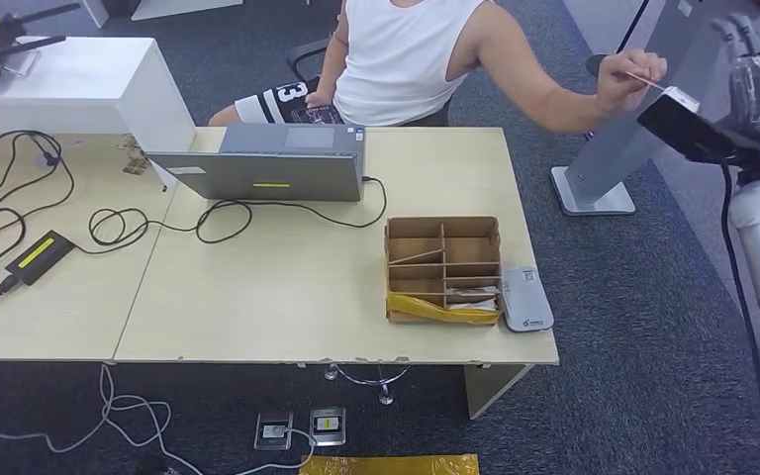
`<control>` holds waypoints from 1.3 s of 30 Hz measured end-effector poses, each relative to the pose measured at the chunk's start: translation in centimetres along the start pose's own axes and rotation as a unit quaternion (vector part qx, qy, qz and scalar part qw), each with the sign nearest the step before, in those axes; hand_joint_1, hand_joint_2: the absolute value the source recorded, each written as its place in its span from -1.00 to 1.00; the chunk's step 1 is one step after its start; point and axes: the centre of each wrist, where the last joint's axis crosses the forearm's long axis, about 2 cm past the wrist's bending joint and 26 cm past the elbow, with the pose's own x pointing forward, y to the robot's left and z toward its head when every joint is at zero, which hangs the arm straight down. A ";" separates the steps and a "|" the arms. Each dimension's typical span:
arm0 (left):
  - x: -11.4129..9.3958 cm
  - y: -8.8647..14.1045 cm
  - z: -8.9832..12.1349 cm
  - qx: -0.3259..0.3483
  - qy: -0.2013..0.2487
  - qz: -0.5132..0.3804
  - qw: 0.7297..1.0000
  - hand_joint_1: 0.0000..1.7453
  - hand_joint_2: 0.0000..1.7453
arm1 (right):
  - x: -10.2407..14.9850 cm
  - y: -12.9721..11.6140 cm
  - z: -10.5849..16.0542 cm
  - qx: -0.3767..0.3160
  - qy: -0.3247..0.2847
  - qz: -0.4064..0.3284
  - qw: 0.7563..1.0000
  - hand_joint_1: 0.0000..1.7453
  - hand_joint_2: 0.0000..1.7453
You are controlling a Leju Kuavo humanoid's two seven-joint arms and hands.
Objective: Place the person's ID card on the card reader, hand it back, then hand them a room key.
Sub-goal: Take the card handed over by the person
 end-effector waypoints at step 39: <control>0.6 0.1 -0.2 -0.004 -0.009 -0.009 1.000 -1.00 -1.00 | 4.8 2.4 -2.0 0.076 -0.072 0.007 0.994 1.00 1.00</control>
